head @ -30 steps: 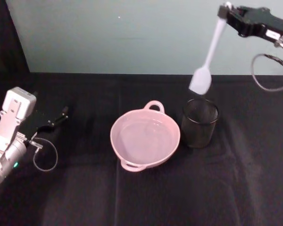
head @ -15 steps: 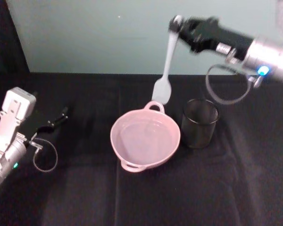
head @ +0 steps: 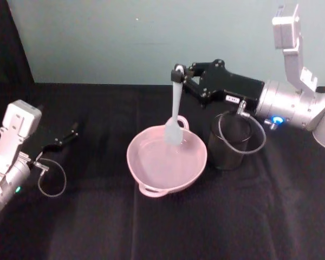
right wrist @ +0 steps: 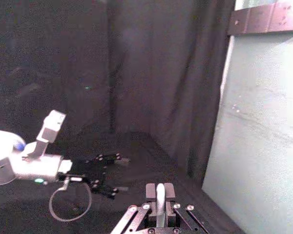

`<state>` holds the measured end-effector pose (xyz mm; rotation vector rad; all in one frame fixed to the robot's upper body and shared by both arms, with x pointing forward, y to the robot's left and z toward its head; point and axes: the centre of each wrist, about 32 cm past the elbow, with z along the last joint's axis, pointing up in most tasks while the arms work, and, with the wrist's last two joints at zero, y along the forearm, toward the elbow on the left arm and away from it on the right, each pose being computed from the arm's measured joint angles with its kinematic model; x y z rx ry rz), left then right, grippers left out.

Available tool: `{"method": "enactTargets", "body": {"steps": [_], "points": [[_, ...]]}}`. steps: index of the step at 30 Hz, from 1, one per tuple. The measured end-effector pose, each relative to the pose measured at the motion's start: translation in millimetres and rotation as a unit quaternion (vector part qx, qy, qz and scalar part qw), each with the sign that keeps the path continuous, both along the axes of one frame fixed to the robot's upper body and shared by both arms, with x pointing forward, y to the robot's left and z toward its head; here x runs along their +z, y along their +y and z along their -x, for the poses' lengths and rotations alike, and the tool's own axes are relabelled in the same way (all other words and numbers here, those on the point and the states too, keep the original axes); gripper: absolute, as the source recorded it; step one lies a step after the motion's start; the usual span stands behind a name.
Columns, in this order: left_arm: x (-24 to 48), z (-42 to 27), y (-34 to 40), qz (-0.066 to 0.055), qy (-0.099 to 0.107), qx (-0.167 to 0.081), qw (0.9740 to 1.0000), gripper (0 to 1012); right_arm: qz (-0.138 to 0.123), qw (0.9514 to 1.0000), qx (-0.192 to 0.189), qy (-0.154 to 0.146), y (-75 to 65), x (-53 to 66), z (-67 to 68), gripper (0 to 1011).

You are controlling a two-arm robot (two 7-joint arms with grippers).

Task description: Use the one hand to pick up the spoon and stir the clear water in the bowl.

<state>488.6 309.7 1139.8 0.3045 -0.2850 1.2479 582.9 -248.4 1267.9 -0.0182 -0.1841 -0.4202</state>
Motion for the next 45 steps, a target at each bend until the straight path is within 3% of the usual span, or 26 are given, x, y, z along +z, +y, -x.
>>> {"method": "enactTargets", "body": {"steps": [13,21,31,45], "points": [[0.0,0.0,0.0,0.0,0.0,0.0,1.0,1011,-0.011,0.9987,0.033,0.037,14.2,-24.3,5.7,108],[0.0,0.0,0.0,0.0,0.0,0.0,1.0,1011,-0.022,0.9982,0.031,0.045,30.0,-37.9,-5.1,108],[0.0,0.0,0.0,0.0,0.0,0.0,1.0,1011,-0.032,0.9994,0.0,0.013,43.3,-51.3,-18.9,108],[0.0,0.0,0.0,0.0,0.0,0.0,1.0,1011,-0.012,0.9987,-0.042,-0.026,27.6,-49.6,-20.6,108]]}}
